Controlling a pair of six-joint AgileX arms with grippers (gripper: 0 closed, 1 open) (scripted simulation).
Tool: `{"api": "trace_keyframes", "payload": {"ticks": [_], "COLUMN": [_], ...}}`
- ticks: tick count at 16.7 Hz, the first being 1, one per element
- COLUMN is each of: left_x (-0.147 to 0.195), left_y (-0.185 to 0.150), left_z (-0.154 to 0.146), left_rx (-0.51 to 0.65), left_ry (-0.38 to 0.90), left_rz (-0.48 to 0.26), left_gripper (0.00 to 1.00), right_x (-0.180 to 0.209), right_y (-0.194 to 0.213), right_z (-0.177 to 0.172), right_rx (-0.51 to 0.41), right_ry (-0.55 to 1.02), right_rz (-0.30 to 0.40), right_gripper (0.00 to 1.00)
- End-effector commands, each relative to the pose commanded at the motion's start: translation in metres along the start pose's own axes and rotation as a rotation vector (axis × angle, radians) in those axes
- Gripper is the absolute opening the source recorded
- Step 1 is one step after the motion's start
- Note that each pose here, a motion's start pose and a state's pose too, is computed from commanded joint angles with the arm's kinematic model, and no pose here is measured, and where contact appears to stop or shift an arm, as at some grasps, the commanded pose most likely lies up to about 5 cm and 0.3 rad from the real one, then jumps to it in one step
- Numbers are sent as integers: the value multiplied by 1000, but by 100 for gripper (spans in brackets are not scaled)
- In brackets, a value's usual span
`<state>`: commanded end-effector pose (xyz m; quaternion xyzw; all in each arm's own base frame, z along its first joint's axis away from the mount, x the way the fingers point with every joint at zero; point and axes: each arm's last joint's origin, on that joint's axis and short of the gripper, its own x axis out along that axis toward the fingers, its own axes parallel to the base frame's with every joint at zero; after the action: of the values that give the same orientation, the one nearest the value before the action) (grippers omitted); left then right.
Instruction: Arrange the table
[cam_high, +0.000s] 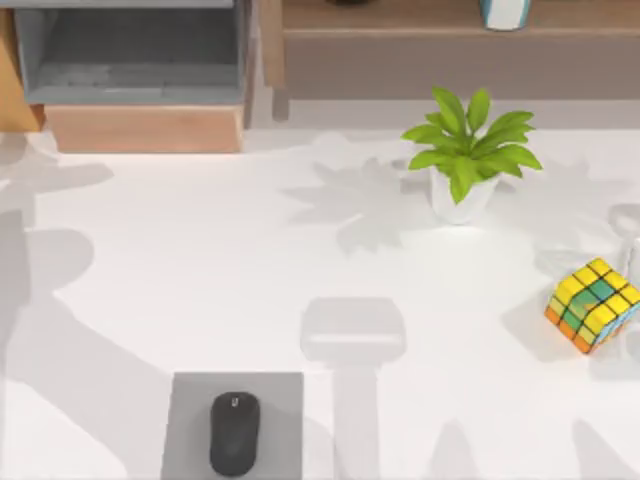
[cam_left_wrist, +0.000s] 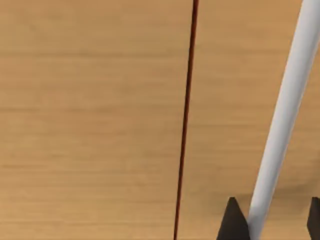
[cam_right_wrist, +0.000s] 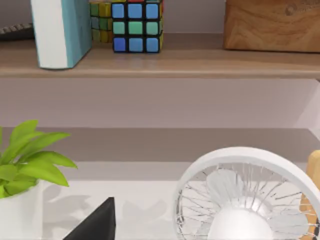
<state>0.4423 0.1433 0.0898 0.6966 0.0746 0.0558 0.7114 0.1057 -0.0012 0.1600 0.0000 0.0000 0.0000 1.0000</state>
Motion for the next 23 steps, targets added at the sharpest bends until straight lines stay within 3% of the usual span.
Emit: {"api": "trace_keyframes", "payload": {"ticks": [5, 6, 13, 14, 23], "left_x": [0, 0, 0, -5, -41], "left_y": [0, 0, 0, -14, -12], "left_z": [0, 0, 0, -2, -9], "left_rx": [0, 0, 0, -13, -12], "left_ry": [0, 0, 0, 6, 4], "left_rz": [0, 0, 0, -48, -42], "left_gripper": [98, 100, 100, 100, 100], "right_x": [0, 0, 0, 0, 0], "right_y": [0, 0, 0, 0, 0], "right_z": [0, 0, 0, 0, 0], "right_rx": [0, 0, 0, 0, 0], "right_ry": [0, 0, 0, 0, 0], "right_rz": [0, 0, 0, 0, 0], "right_gripper": [100, 100, 100, 100, 100]}}
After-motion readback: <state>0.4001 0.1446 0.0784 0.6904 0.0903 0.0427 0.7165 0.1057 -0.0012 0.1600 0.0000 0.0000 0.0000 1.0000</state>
